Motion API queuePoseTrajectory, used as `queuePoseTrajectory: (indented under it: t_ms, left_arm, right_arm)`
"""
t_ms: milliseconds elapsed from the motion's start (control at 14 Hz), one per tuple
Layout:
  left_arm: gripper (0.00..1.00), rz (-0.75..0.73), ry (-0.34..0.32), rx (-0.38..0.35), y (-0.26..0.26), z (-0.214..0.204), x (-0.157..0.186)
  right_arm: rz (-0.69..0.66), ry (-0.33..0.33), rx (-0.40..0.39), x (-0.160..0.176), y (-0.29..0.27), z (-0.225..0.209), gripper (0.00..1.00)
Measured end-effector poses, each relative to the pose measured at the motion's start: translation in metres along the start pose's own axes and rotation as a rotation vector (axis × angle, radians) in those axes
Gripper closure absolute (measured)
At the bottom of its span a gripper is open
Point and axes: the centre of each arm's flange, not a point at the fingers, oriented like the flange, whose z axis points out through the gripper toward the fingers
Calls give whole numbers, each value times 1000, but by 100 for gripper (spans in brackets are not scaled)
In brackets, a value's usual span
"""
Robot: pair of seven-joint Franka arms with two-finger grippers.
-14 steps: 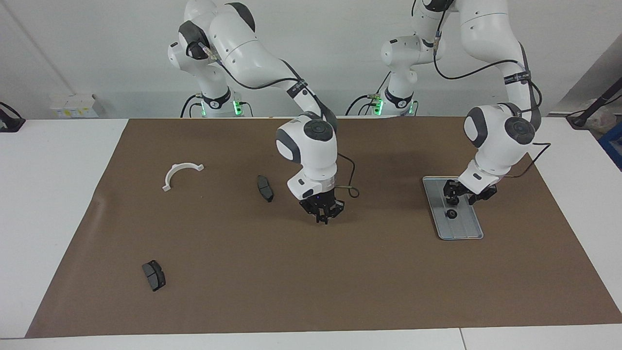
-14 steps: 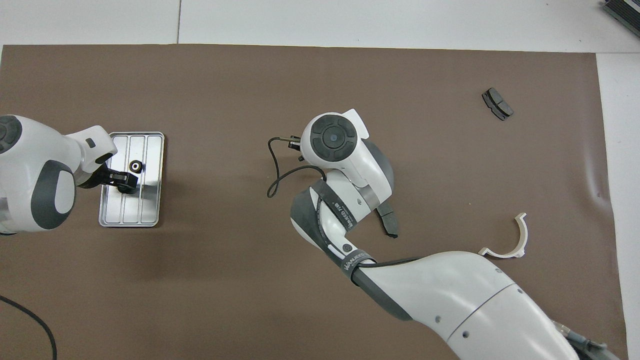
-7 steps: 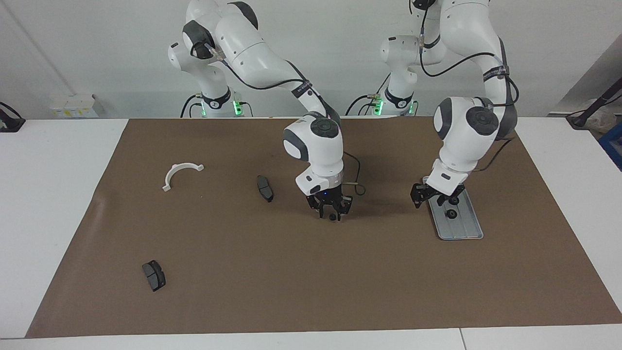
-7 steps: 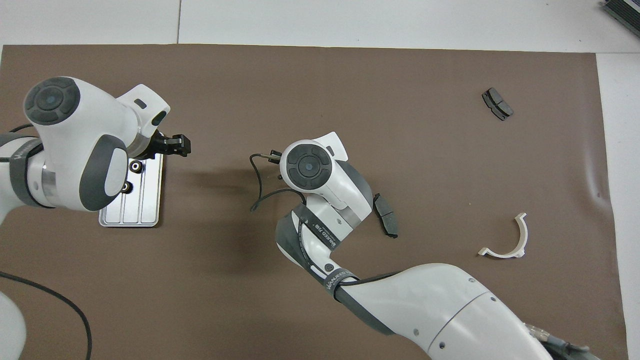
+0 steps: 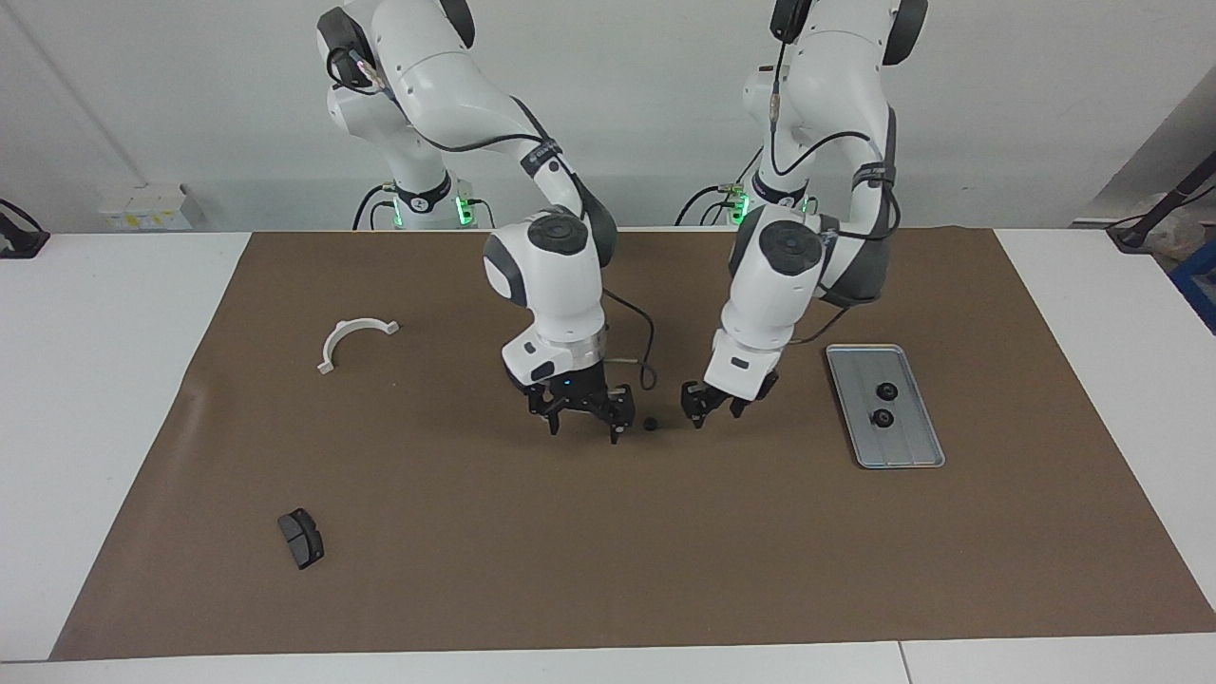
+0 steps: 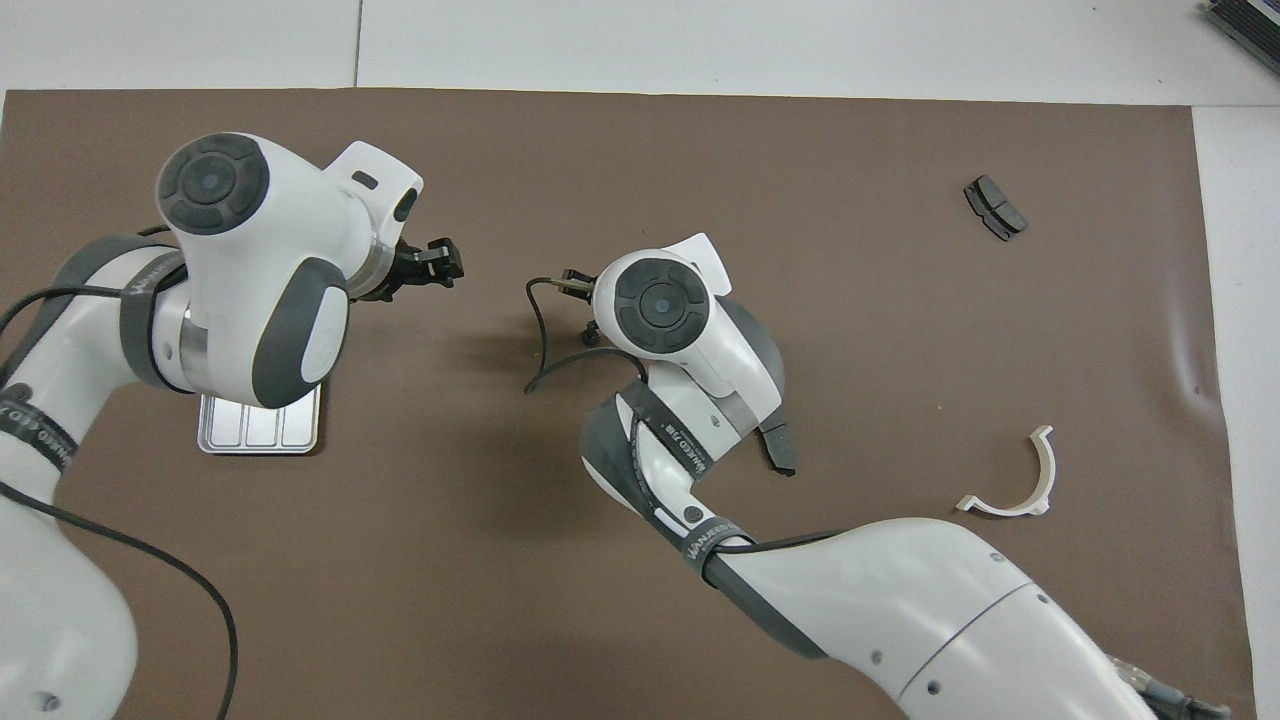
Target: Pick bearing gear from pile to tray
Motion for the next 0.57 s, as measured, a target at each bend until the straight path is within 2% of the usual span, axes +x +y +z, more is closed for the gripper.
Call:
queuePoseTrajectory:
  t_ms: [143, 287, 573]
  left_arm:
    - [35, 27, 11, -14, 19, 11, -9]
    - [35, 62, -1, 2, 33, 26, -24]
    - [38, 98, -17, 36, 44, 52, -40]
  right_arm:
    - [-38, -21, -53, 11, 43, -31, 0]
    - [-79, -53, -89, 22, 79, -62, 0]
    - [-154, -93, -78, 54, 147, -123, 0]
